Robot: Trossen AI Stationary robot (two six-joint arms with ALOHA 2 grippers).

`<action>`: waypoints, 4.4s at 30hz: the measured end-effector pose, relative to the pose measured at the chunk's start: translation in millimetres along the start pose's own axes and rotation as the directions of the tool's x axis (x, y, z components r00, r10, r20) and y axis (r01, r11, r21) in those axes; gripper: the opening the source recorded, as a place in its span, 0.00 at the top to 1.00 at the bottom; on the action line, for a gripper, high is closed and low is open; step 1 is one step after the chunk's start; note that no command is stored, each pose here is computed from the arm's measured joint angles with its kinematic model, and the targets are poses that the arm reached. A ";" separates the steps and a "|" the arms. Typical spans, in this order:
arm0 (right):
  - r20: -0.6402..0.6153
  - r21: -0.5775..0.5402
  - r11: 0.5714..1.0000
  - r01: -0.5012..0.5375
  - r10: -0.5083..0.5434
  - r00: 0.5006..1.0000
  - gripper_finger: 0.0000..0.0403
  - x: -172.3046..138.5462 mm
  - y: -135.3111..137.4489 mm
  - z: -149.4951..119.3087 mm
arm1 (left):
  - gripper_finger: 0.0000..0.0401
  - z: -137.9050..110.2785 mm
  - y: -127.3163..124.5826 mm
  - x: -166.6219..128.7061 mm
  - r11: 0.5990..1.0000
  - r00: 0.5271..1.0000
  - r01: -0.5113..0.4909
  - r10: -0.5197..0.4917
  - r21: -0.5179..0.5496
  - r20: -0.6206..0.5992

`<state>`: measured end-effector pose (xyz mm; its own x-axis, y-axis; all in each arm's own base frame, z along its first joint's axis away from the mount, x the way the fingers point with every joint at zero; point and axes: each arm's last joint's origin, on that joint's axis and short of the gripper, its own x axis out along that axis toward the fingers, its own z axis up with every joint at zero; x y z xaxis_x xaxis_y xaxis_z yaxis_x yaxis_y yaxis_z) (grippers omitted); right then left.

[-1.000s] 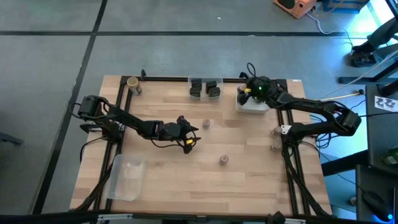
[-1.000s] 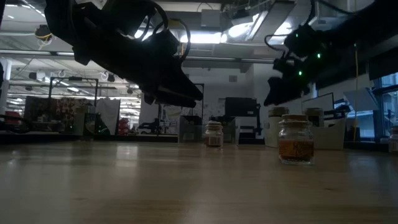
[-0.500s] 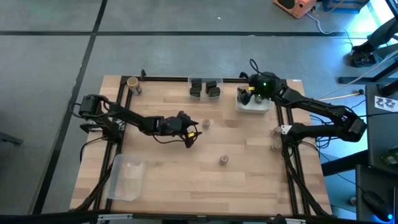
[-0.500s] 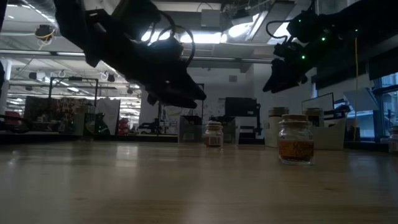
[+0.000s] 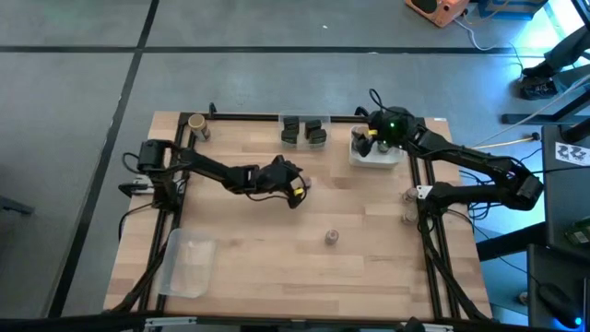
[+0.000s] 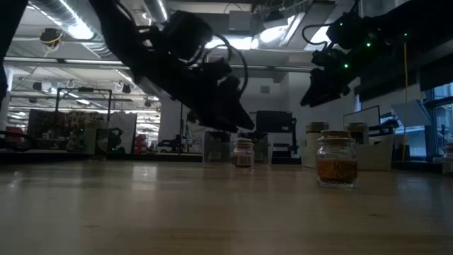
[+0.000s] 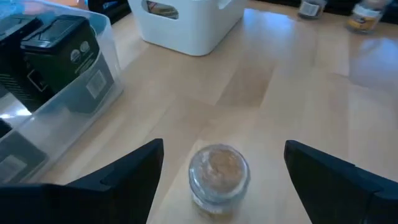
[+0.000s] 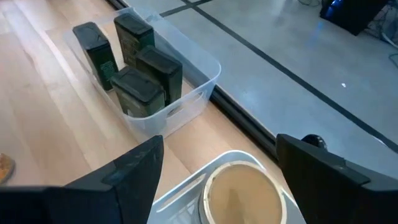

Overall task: Sort spices by type
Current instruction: Put the top left transparent seasoning bottle into the left transparent bin

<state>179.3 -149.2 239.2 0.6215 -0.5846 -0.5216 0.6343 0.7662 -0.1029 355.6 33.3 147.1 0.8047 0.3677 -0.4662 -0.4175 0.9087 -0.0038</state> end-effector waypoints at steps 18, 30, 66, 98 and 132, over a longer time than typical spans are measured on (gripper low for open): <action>-0.018 -0.018 1.000 0.000 0.000 1.000 0.24 0.1 0.0 -1.8 | 0.41 -22.0 3.4 23.8 0.999 0.998 -0.024 0.027 0.044 -0.058; -0.041 -0.020 1.000 -0.004 0.003 0.999 0.24 0.1 0.3 -4.0 | 0.60 -20.9 1.8 24.6 0.997 0.999 -0.011 0.014 0.077 -0.037; 0.077 -0.024 0.940 -0.339 0.340 0.937 0.24 -7.7 51.6 8.3 | 0.59 20.6 -56.4 -222.8 0.963 0.929 0.231 -0.260 -0.136 -0.263; 0.133 -0.089 0.882 -0.463 0.471 0.872 0.24 12.1 123.4 3.0 | 0.60 -90.6 -94.3 -322.1 0.977 0.861 -0.006 -0.103 -0.212 -0.498; 0.143 -0.057 0.892 -0.449 0.452 0.880 0.24 12.2 122.9 3.8 | 0.39 -137.2 -106.1 -313.4 0.975 0.887 -0.196 0.130 -0.106 -0.442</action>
<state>266.6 -63.2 223.4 0.8998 -0.2065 -0.3844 0.2607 0.9608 0.0942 89.8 -205.5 172.2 0.4729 0.3572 -0.8054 -0.6091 0.7931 -0.0059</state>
